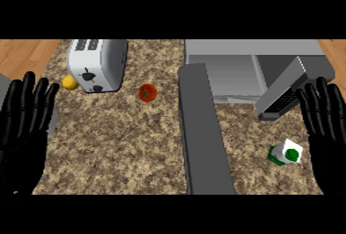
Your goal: Pick up the milk, place it into the microwave and close the microwave
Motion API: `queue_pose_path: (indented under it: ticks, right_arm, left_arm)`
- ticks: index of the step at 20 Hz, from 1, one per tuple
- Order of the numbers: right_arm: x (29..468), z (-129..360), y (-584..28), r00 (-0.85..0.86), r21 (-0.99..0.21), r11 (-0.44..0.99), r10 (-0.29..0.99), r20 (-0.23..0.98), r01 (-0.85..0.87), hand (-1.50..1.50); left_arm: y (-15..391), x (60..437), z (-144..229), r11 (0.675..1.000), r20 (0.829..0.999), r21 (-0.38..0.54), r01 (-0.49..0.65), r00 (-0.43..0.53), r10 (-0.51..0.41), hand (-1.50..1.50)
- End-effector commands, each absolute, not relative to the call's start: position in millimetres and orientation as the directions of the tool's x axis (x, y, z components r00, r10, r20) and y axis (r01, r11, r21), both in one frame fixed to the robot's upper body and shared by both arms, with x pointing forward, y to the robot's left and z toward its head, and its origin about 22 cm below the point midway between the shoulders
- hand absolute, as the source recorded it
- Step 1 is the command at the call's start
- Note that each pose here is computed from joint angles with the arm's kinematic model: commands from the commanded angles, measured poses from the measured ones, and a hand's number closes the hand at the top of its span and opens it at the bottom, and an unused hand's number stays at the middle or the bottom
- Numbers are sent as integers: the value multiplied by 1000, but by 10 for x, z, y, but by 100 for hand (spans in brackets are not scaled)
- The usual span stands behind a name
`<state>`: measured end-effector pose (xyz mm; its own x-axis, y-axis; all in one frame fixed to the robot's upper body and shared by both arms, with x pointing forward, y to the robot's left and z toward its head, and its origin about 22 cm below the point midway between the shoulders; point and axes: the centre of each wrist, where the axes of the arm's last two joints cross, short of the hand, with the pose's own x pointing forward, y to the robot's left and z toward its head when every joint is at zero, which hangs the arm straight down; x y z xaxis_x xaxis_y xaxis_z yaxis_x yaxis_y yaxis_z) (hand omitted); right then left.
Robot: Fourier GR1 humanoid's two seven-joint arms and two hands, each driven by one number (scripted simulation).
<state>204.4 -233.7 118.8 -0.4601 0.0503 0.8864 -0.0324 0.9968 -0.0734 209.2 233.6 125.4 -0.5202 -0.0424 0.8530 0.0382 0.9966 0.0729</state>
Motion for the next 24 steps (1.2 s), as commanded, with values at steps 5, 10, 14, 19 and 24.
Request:
queue_pose_path:
  ticks: [5,10,14,19,24]
  right_arm:
    - [2042,1157,-2314,-480,-81,970,185,858,228,-150]
    - [2052,1228,-2016,-412,92,996,-78,908,15,-150]
    - [1929,1111,-2064,-401,65,998,-60,914,-2,-150]
    - [1791,1193,-1955,-422,69,992,-17,906,109,-150]
    - [1847,1013,-2136,-401,28,975,66,914,222,-150]
  left_arm:
    - [2370,1993,1316,992,865,112,-52,-486,-123,-150]
    - [2251,1769,1187,996,919,-75,-38,-391,54,-150]
    - [2324,1634,903,996,917,-69,-48,-396,45,-150]
    - [2448,1490,1020,997,928,-60,-45,-371,39,-150]
    - [2441,1413,1011,997,922,-59,-40,-386,39,-150]
